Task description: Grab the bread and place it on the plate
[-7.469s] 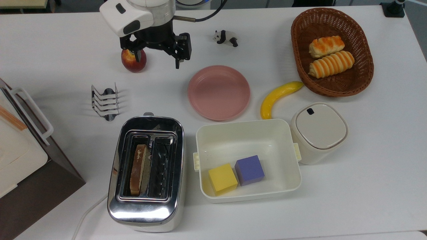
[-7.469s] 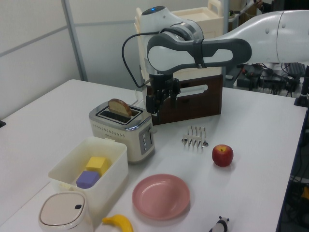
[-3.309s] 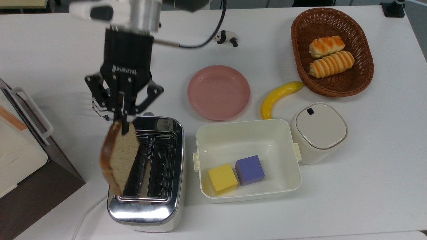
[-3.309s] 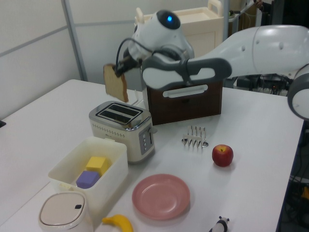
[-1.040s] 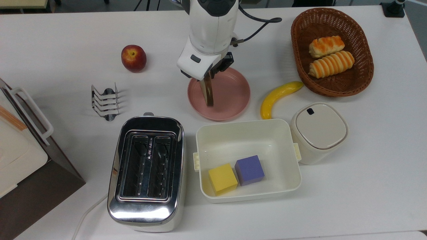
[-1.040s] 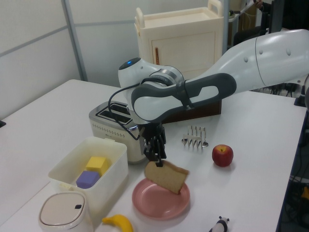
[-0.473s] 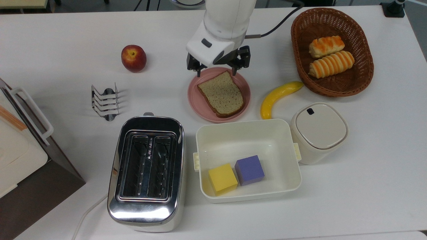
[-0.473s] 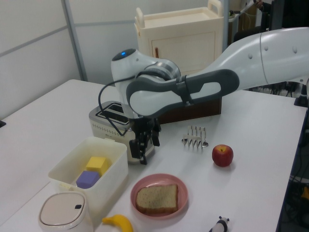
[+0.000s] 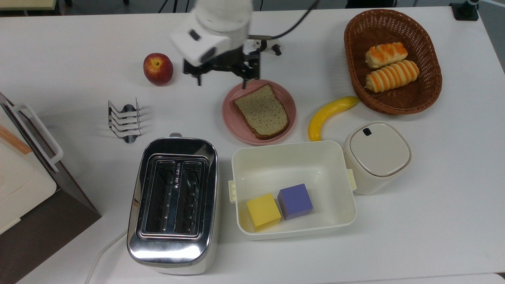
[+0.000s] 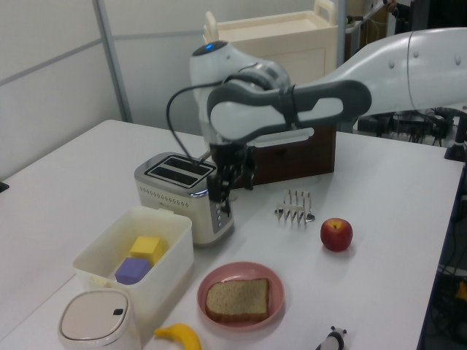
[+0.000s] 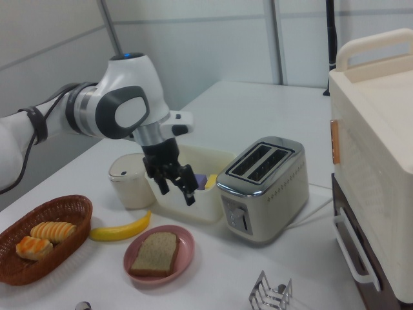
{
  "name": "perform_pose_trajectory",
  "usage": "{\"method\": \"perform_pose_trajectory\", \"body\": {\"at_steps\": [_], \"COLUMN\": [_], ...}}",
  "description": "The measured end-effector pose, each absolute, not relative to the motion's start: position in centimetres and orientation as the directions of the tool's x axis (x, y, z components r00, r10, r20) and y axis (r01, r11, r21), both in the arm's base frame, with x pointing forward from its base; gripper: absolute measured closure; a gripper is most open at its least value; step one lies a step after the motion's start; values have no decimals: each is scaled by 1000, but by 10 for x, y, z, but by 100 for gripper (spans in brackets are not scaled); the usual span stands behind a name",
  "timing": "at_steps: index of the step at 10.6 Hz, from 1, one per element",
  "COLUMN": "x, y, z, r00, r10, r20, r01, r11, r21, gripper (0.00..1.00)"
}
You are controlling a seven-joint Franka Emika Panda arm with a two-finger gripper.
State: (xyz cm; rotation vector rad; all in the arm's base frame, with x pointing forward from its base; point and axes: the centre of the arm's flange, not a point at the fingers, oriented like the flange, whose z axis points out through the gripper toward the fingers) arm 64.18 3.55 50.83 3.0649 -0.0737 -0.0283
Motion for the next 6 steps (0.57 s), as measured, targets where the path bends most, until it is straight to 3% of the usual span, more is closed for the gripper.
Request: {"method": "perform_pose_trajectory", "body": {"at_steps": [6], "x": [605], "y": [-14], "z": [567], "r00": [990], "r10": [-134], "r20": [-47], "r01": [-130], "r11": [-989], "r21": [76], "gripper": [0]}}
